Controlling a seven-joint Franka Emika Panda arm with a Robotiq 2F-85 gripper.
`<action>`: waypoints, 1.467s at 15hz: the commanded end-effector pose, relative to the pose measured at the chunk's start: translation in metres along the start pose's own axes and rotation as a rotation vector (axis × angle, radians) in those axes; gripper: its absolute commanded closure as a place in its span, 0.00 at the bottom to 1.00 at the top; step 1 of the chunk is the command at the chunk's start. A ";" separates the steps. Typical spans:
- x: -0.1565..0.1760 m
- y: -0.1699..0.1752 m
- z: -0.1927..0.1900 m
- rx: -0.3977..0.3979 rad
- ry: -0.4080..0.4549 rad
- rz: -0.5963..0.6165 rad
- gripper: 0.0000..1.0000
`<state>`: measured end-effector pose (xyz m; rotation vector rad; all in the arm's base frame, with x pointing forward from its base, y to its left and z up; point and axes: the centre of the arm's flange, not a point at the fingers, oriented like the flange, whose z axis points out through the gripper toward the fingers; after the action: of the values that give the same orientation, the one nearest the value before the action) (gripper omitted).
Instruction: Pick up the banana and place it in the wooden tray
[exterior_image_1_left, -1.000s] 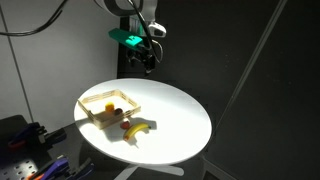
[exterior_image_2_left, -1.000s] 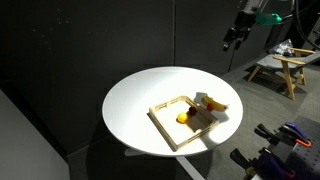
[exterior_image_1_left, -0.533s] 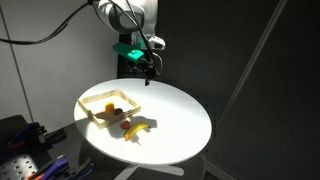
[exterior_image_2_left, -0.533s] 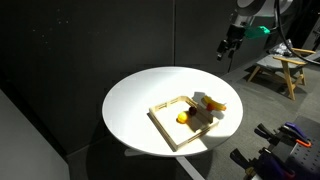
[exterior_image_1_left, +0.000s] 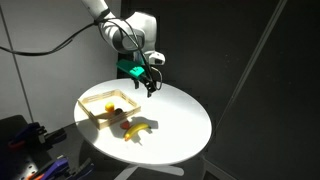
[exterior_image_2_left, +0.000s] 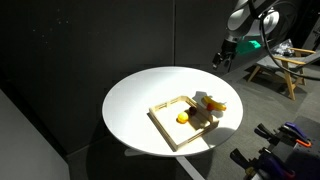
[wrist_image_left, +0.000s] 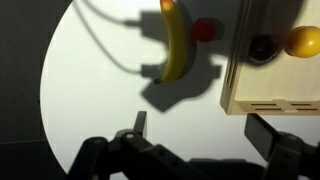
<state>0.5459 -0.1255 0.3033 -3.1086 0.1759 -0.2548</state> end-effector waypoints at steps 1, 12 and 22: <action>0.009 0.015 0.026 -0.035 0.024 0.096 0.00; -0.001 0.028 0.082 -0.040 -0.091 0.313 0.00; -0.013 0.023 0.091 -0.042 -0.104 0.305 0.00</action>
<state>0.5454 -0.1461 0.2112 -3.0656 0.6526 -0.0826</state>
